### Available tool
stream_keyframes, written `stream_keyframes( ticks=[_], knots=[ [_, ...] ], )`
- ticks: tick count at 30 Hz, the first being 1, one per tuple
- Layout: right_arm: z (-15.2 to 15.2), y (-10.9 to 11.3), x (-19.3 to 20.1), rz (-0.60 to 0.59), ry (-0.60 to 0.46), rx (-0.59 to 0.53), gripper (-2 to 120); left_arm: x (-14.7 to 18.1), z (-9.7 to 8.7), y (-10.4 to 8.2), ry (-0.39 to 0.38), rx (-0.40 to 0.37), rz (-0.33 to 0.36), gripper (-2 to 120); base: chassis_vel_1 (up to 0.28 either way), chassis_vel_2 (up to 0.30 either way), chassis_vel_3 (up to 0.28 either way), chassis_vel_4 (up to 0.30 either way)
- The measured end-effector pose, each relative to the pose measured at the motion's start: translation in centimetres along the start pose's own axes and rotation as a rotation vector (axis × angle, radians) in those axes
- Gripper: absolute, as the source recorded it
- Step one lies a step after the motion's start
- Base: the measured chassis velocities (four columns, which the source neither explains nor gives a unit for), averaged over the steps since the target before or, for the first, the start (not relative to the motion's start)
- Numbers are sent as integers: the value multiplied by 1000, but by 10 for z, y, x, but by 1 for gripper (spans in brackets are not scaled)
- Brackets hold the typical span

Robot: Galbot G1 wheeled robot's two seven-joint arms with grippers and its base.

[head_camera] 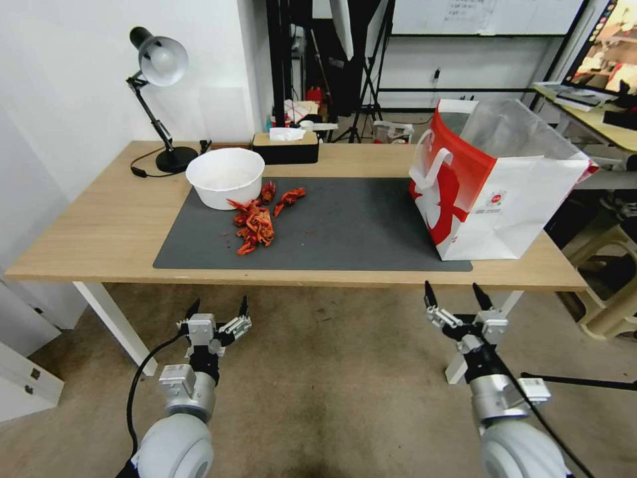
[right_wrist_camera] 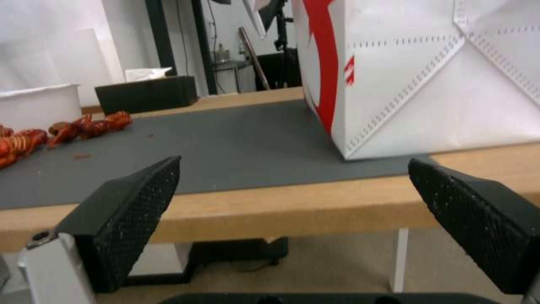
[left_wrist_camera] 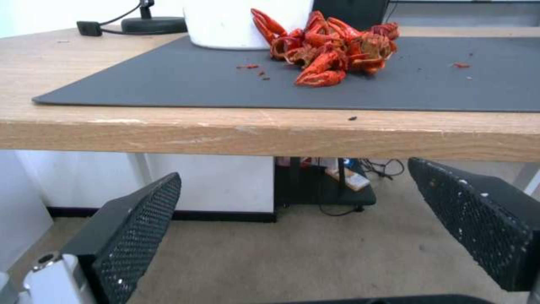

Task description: Close the takeout container lid, then place the container into the takeout bag.

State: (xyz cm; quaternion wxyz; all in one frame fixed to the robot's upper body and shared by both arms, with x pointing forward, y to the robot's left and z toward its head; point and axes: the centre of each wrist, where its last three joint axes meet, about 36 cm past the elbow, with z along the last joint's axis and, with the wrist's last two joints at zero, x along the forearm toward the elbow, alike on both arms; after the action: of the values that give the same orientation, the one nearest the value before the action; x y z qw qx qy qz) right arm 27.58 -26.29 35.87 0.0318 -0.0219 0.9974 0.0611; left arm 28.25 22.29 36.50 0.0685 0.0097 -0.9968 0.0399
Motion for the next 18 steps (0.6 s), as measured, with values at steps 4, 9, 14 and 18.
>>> stream_keyframes(
  ticks=[4, 9, 14, 18],
  knots=[
    [6, 1, 3, -7, 14, -1, 100, -2, 2, -2, -15, 4, -5, 100, 0, 0, 0, 0],
    [7, 2, 4, -11, 18, -1, 100, -2, 3, -3, -18, 6, -7, 100, 0, 0, 0, 0],
    [7, 2, 4, -12, 18, 0, 100, -2, 3, -3, -18, 6, -7, 100, 0, 0, 0, 0],
    [6, 2, 3, -12, 18, 0, 100, -3, 3, -3, -18, 6, -7, 100, 0, 0, 0, 0]
  ],
)
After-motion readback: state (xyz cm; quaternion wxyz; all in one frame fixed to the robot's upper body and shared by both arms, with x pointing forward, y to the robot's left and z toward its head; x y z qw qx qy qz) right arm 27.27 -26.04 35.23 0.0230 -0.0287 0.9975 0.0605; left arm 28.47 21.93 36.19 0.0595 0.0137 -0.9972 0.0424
